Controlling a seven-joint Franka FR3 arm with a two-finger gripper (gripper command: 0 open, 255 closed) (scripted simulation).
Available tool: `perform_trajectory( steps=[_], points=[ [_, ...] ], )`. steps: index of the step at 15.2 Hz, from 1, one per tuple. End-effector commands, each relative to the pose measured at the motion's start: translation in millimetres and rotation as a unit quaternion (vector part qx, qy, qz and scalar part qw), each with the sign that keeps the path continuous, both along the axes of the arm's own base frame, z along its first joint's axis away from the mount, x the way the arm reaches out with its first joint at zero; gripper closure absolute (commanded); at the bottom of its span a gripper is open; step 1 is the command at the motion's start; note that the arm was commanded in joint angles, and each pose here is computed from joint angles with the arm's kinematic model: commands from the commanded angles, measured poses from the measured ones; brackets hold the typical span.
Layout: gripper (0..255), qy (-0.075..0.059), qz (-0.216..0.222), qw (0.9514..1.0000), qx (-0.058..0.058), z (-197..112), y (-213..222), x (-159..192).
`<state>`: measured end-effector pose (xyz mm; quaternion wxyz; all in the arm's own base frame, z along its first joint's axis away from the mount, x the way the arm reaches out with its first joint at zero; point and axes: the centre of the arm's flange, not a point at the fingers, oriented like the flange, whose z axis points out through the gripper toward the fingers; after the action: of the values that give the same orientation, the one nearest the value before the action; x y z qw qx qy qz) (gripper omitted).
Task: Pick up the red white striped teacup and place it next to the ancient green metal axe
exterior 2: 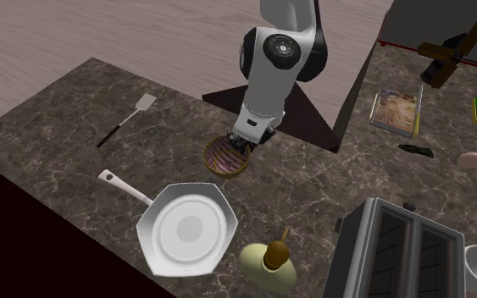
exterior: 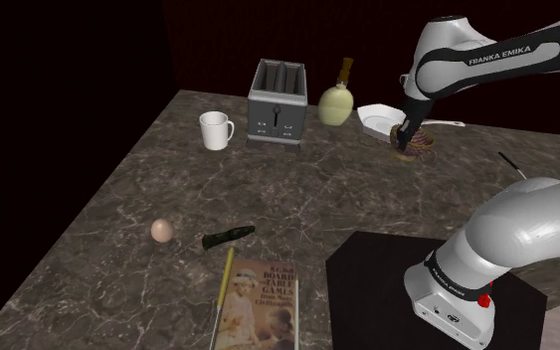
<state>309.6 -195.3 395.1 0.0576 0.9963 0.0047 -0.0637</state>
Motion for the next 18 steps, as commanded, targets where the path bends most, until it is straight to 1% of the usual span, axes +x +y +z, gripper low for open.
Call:
perform_trajectory(
  steps=[1,18],
  points=[
    [255,0.000,0.000,1.0000,0.000,12,1,1],
    [255,0.000,0.000,1.0000,0.000,102,1,1]
  ],
)
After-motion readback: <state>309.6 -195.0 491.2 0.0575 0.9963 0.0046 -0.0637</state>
